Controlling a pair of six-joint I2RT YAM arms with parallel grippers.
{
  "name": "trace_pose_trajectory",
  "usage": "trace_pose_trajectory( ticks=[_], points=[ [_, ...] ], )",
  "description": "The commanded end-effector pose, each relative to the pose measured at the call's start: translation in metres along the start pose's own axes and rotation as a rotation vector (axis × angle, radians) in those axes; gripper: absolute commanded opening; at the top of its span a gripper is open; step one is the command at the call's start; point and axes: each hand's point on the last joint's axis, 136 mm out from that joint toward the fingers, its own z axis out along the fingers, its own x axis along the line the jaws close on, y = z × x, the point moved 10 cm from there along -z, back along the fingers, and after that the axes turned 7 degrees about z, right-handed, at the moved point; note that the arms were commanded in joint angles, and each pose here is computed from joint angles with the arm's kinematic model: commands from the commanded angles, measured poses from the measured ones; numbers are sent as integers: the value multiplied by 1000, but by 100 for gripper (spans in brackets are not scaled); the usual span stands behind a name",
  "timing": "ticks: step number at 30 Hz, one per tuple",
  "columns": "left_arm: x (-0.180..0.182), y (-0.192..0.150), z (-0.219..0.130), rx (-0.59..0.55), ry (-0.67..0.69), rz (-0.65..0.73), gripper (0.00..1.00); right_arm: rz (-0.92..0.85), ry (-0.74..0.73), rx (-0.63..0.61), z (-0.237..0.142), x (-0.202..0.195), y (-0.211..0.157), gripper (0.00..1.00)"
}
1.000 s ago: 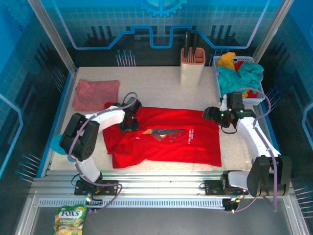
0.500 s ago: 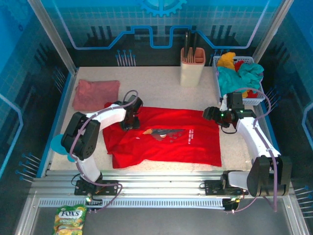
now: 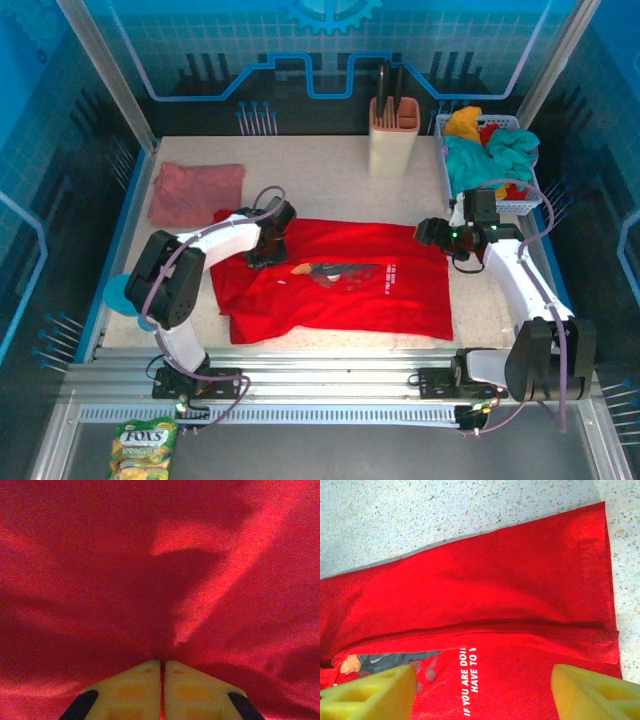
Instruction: Fold and stack the t-shirts
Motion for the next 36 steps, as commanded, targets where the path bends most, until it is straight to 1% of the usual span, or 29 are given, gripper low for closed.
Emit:
trace_pose_trajectory(
  ticks=[1, 4, 6, 11, 13, 14, 16, 18, 21, 28, 32, 34, 36],
  points=[
    [3, -12, -24, -20, 22, -17, 8, -14, -8, 32, 5, 0, -4, 72],
    [0, -21, -31, -22, 26, -13, 7, -13, -10, 44, 8, -1, -5, 72],
    [-3, -29, -34, -23, 45, 1, 8, -11, -6, 47, 9, -1, -6, 72],
    [-1, -35, -25, -6, 122, 25, 11, -6, 13, 46, 11, -1, -7, 72],
    [-3, -34, -24, 1, 125, 37, 11, -8, 11, 48, 11, -2, -7, 72],
    [-4, -34, -25, -2, 125, 39, 13, -9, 10, 48, 11, -2, -7, 72],
    [-6, -34, -28, -13, 118, 42, 24, -6, 9, 52, 11, -2, -7, 72],
    [-8, -34, -28, -17, 103, 39, 33, -6, 17, 45, 11, -1, -6, 72],
    [-12, -36, -28, -10, 88, 42, 37, -5, 16, 49, 12, -1, -6, 72],
    [-25, -49, -23, 13, 52, 53, 36, -3, 15, 55, 13, -2, -7, 71],
    [-32, -57, -22, 22, -5, 44, 36, -4, 16, 52, 13, -1, -6, 71],
    [-37, -61, -24, 25, -51, 48, 35, -4, 20, 55, 13, -1, -6, 71],
    [-33, -62, -34, 3, -58, 49, 36, -3, 22, 58, 13, -1, -7, 71]
  ],
)
